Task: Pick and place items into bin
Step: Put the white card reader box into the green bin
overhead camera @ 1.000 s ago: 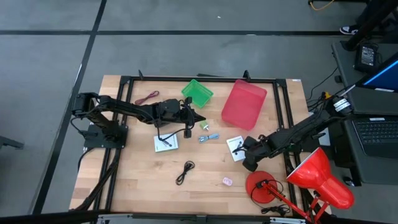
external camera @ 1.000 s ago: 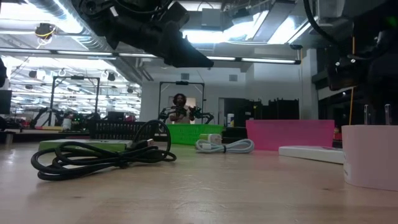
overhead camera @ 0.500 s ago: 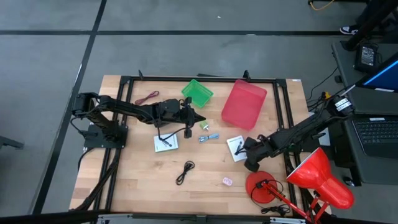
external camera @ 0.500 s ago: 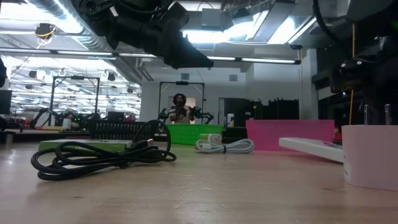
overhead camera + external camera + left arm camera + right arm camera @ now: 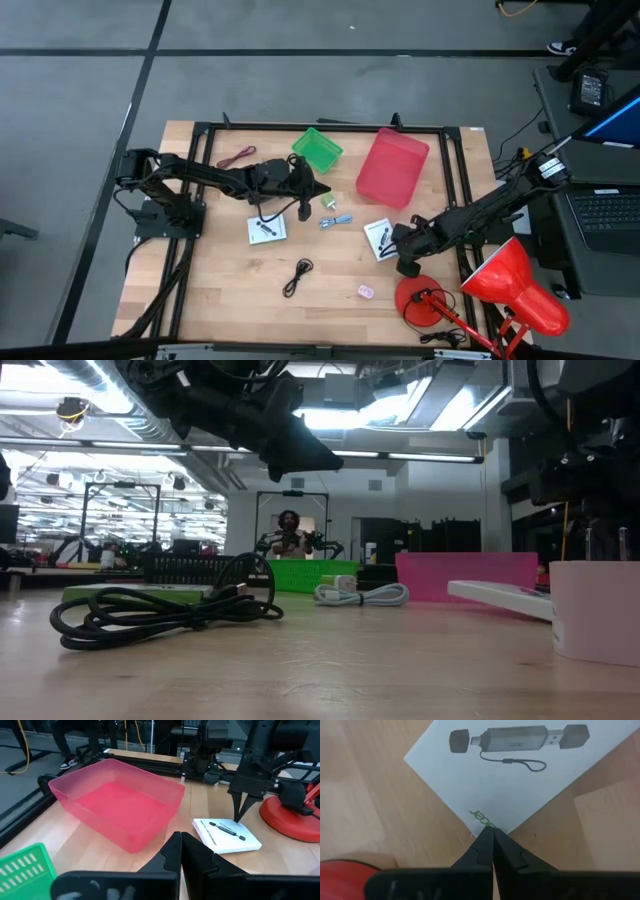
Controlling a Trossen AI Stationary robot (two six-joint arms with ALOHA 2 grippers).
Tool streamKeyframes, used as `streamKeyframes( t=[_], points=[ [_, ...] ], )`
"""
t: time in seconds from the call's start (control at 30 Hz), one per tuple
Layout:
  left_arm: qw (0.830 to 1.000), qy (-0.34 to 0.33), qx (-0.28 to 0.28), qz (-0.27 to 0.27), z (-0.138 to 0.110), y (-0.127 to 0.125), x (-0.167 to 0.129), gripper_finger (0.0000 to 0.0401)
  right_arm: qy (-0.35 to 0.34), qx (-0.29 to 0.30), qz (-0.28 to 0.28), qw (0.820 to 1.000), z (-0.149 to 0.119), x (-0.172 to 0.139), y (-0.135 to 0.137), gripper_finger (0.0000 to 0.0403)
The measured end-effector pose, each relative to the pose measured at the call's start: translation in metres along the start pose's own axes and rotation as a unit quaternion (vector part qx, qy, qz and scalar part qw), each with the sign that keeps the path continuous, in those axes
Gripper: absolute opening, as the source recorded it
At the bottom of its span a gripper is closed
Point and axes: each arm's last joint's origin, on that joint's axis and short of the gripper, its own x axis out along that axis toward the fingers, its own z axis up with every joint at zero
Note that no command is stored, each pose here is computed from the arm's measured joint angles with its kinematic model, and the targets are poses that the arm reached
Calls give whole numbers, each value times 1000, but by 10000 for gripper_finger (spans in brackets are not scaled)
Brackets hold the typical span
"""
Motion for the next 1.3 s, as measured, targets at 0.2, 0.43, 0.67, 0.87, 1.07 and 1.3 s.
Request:
streamKeyframes(
  t=[0.2, 0.43, 0.67, 0.87, 1.07, 1.3],
  points=[
    [1000, -2, 0, -1, 0, 0, 0, 2, -3, -21, 2, 1000, 0, 0, 0, 0],
    [999, -2, -31, -6, 0, -4, 0, 2, -18, -21, -1, 1000, 2, 1, 1, 0],
    [999, 1, -36, -23, -1, -15, 0, 2, -34, -28, 9, 999, 5, 1, 3, 0],
    [999, 2, -34, -26, -2, -19, -1, 2, -55, -28, 15, 998, 8, 1, 5, 0],
    [998, 8, -63, -11, -4, -18, 1, 25, -60, -19, 15, 998, 13, 2, 2, 0],
    [995, 23, -99, -15, -16, -20, 11, 95, -77, -23, 18, 997, 22, 3, -3, 0]
  ],
)
